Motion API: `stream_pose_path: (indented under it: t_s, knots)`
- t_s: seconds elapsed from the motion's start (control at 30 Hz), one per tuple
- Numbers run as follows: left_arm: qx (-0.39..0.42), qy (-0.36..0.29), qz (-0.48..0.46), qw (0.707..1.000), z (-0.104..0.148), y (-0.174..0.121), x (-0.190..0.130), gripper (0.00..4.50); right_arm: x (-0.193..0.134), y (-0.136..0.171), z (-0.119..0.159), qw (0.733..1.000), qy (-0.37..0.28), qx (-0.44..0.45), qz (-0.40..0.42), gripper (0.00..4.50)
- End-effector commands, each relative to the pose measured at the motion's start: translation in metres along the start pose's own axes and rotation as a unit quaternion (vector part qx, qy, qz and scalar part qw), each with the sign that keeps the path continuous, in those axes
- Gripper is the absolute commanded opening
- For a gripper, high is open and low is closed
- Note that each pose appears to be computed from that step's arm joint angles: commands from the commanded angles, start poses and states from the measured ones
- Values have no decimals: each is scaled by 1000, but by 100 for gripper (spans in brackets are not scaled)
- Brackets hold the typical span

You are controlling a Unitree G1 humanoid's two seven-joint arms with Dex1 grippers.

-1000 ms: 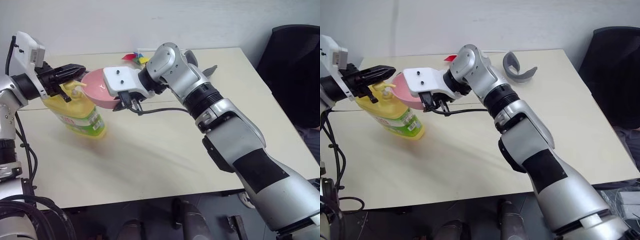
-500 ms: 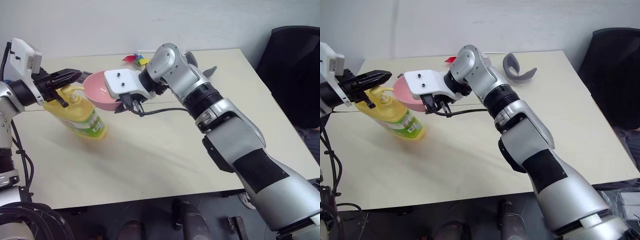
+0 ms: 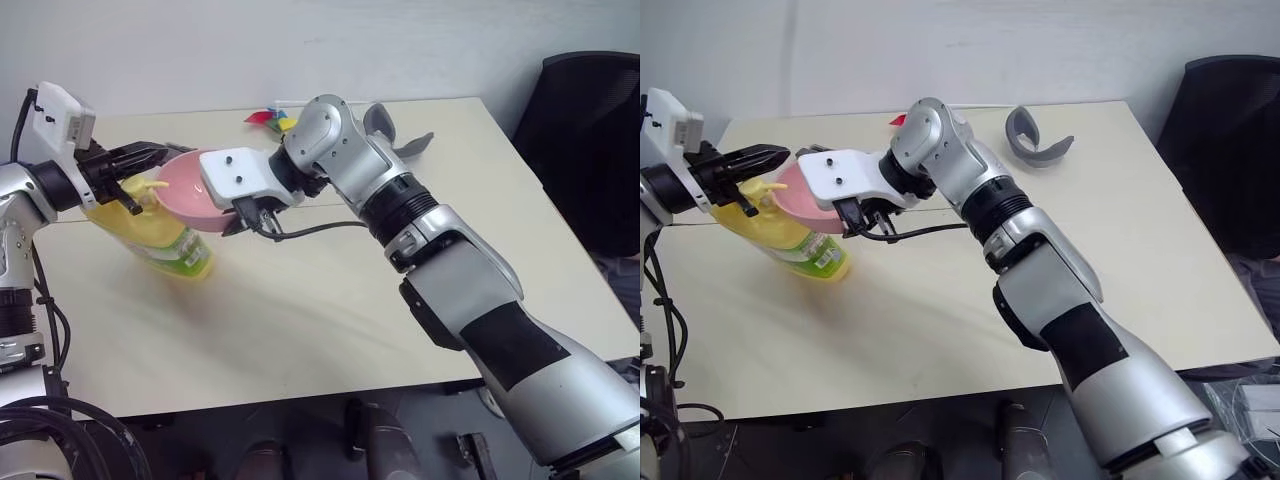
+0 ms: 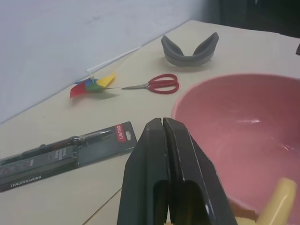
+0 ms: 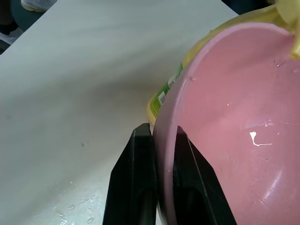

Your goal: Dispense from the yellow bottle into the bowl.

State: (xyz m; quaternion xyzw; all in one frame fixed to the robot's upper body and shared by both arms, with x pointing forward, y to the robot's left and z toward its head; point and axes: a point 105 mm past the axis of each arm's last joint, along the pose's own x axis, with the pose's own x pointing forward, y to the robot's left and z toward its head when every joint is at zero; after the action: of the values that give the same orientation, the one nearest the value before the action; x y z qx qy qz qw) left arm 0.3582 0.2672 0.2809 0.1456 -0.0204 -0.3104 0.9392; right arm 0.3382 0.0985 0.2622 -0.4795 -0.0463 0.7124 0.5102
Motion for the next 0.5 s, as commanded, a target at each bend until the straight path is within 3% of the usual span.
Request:
stream_pose_path:
  t_s: [0.03,0.3,0.5]
  knots:
    - [-37,91,-11,995,-54,-6,4,4,-3,-5,18,999,-18,-30,-9,0]
    - [-22,82,1,996,-49,4,4,4,-4,-5,18,999,-18,-28,-11,0]
    - [-14,-29,5,999,14,12,5,4,-8,-6,18,999,-23,-29,-15,0]
